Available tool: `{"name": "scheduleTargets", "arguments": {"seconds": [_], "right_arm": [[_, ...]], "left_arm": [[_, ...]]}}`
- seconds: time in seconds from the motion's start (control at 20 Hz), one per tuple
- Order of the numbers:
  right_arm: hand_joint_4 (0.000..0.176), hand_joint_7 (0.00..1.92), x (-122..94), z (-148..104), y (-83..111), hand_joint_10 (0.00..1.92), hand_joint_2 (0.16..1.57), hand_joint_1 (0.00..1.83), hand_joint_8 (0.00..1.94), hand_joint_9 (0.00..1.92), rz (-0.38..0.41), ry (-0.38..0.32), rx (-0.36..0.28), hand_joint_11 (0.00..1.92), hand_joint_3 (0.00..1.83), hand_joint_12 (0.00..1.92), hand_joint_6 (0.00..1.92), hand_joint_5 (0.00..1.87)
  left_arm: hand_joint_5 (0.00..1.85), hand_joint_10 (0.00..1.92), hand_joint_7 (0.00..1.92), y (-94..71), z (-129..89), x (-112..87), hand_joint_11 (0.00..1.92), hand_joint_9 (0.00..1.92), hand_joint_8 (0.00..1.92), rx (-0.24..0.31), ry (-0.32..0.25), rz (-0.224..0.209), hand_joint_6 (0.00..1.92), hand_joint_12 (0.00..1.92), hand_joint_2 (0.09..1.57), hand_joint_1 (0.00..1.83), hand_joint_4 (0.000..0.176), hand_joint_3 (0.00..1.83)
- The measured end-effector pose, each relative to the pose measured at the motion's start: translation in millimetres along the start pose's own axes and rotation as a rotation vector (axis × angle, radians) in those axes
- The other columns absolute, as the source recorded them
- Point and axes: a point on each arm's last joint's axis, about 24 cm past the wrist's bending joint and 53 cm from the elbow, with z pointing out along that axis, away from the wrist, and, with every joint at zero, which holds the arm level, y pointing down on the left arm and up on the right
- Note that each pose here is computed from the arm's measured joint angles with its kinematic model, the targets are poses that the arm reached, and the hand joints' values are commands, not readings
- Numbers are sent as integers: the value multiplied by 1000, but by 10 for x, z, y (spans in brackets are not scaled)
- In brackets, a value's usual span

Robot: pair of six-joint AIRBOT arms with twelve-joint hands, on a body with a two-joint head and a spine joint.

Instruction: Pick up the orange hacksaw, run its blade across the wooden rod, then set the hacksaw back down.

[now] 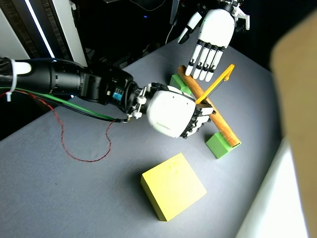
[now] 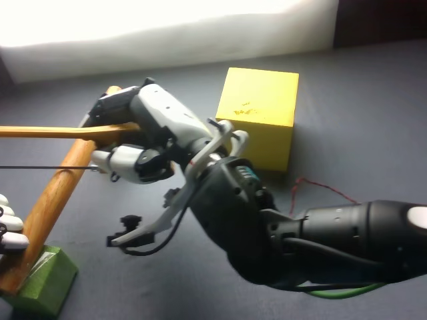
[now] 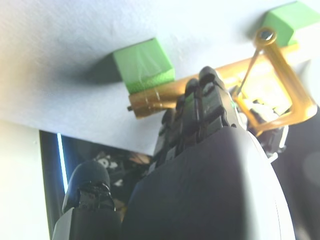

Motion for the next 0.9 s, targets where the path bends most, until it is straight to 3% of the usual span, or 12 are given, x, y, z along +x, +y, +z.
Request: {"name": "scheduleTargets", "arguments": {"seconds": [0.1,0.2,0.4,0.65,0.9], "right_arm": [[0,964,54,28,-3,1200,1107,1385,990,1024,7,3,-2,1023,1,1237,895,893],[0,964,74,65,14,1222,1110,1384,986,1011,11,-1,-7,995,0,1254,896,894],[0,950,148,57,23,1233,1115,1383,1009,1005,14,15,-10,991,0,1283,921,878],[0,952,88,-82,-13,1224,1116,1383,1004,1009,-4,37,9,1020,1,1241,938,870],[0,959,-110,-298,-96,1229,1113,1384,998,1009,-39,37,43,1015,0,1258,907,885]], "left_arm": [[17,2,11,9,-5,-5,0,31,1,-2,-1,0,2,189,1220,9,0,0],[0,0,0,16,-8,-7,0,0,0,-5,-1,0,0,56,1233,29,0,1],[0,0,0,12,-1,-2,1,0,0,-3,0,0,0,18,1229,31,0,0],[1,0,0,13,-1,-3,8,1,0,-3,-1,0,0,33,1237,12,0,2],[19,0,0,13,-1,-3,1,1,0,-3,-1,0,6,40,1245,2,0,5]]}}
